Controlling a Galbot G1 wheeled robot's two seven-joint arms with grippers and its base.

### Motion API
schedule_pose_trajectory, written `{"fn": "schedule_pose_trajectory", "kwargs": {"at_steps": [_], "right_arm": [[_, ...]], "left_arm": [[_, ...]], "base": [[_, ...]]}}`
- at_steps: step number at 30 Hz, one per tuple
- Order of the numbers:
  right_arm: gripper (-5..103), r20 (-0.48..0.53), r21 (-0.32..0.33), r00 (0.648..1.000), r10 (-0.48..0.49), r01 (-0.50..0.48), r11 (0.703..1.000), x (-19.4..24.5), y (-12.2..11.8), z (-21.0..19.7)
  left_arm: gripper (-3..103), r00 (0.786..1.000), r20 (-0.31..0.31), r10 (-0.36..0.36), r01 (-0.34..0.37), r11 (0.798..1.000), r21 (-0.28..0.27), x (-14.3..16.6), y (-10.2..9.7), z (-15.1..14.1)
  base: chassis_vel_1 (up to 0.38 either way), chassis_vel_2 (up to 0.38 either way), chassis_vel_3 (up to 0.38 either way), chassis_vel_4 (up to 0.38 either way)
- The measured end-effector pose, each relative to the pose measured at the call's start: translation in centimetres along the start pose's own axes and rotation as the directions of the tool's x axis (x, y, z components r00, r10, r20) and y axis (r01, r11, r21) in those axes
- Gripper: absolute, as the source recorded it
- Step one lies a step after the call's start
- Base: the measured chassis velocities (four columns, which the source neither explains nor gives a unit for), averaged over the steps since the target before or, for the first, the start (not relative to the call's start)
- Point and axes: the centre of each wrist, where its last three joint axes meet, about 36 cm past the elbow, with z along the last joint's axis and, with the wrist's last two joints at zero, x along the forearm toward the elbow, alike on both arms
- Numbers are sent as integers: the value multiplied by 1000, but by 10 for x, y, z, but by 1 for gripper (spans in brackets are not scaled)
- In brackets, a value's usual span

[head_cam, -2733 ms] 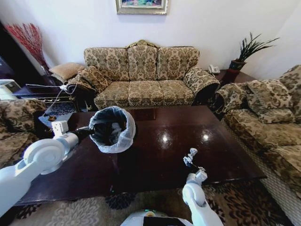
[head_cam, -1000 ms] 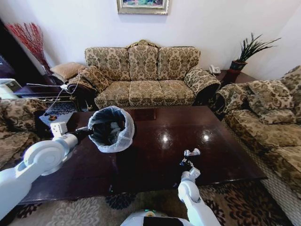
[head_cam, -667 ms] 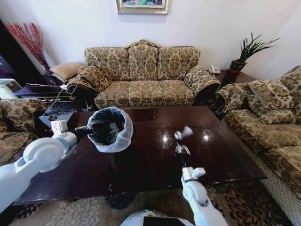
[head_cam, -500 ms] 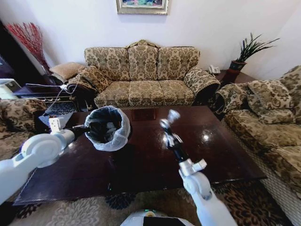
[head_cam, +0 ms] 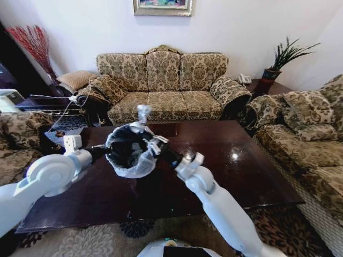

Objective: Move to the front of the table and place the trash on the table into the trash bin.

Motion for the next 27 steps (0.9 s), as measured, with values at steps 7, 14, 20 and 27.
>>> {"fn": "schedule_pose_trajectory", "kwargs": {"at_steps": [7, 14, 20, 27], "right_arm": [[35, -10, 2, 1000, -10, 10, 1000, 3, 4, -5], [56, -12, 5, 1000, -21, 21, 1000, 15, 4, -10], [78, -14, 0, 999, -49, 49, 999, 22, 9, -10], [99, 38, 26, 995, 94, -95, 995, 36, 21, -24]], "left_arm": [[0, 1000, 8, -4, 4, 1000, 6, 1, 1, 0], [0, 1000, 5, -5, 5, 1000, 17, 2, 0, 5], [0, 1000, 11, -5, 5, 1000, 21, 3, -1, 5], [0, 996, 10, -93, 93, 994, 62, 5, 12, 4]], "base": [[0, 0, 0, 0], [0, 0, 0, 0], [0, 0, 0, 0], [0, 0, 0, 0]]}}
